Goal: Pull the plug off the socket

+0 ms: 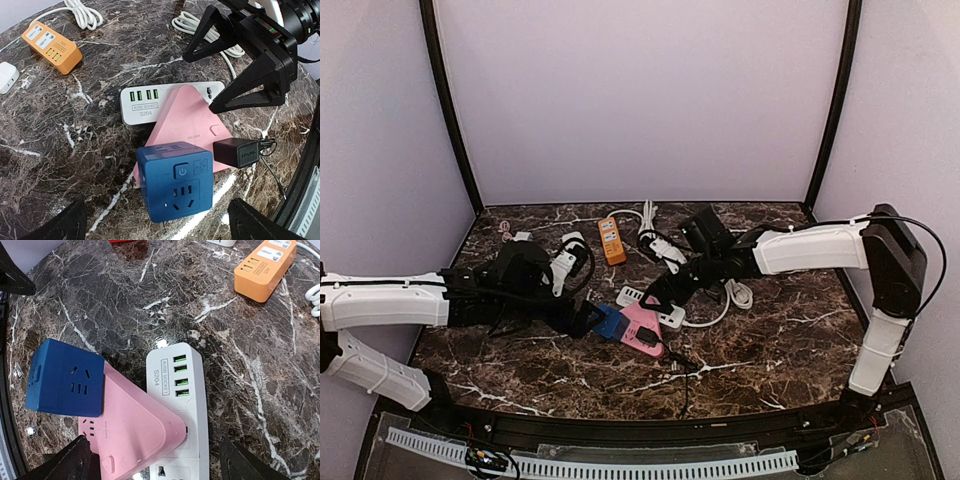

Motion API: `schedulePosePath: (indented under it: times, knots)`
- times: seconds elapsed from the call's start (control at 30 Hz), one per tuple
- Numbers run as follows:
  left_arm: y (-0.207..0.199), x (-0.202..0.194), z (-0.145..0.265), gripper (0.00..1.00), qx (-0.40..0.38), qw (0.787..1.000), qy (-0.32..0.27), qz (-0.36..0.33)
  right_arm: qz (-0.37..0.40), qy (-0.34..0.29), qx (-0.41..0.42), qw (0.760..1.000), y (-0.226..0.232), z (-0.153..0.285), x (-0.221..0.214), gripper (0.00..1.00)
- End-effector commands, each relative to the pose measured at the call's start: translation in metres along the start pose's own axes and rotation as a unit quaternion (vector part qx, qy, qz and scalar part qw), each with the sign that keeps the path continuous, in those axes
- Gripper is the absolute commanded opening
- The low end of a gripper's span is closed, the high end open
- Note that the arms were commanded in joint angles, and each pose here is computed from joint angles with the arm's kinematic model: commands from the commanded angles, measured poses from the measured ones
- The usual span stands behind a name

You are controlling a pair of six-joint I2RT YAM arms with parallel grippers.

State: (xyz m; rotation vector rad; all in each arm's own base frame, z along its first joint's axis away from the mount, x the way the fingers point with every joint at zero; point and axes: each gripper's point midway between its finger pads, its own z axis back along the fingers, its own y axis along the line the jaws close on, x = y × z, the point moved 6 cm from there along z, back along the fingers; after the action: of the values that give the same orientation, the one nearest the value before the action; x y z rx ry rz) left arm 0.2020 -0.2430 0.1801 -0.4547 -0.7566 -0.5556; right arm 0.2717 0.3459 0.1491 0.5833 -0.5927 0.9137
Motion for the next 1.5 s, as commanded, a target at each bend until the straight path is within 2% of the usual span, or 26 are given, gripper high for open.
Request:
schedulePosePath:
  times: [0.0, 0.4, 0.7, 0.93, 1.13, 1.3, 1.47]
  knots:
    - [-0.007, -0.020, -0.010, 0.99, -0.004, 0.999, 0.042, -0.011, 0.002, -0.002, 0.035, 0.999, 0.004, -0.009, 0.006, 0.88]
    - [-0.005, -0.032, -0.042, 0.96, 0.049, 0.994, 0.099, -0.022, -0.003, 0.024, 0.062, 0.998, 0.000, -0.032, -0.009, 0.85]
    - [0.001, -0.018, -0.055, 0.89, 0.101, 0.988, 0.102, -0.048, -0.046, 0.031, 0.060, 0.997, -0.019, -0.033, -0.021, 0.76]
    - [-0.011, -0.021, -0.066, 0.90, 0.049, 0.990, 0.118, -0.052, -0.064, 0.038, 0.063, 0.995, -0.022, -0.032, -0.029, 0.72]
    - [-0.014, -0.023, -0.068, 0.90, 0.016, 0.991, 0.112, -0.078, -0.073, 0.041, 0.055, 0.995, -0.024, -0.032, -0.031, 0.81]
    - [-0.008, -0.019, -0.072, 0.88, -0.018, 0.993, 0.103, -0.058, -0.070, 0.042, 0.057, 0.995, -0.026, -0.036, -0.022, 0.81]
    - [-0.002, -0.013, -0.076, 0.84, -0.022, 0.994, 0.095, -0.047, -0.073, 0.061, 0.061, 0.994, -0.029, -0.047, -0.031, 0.78]
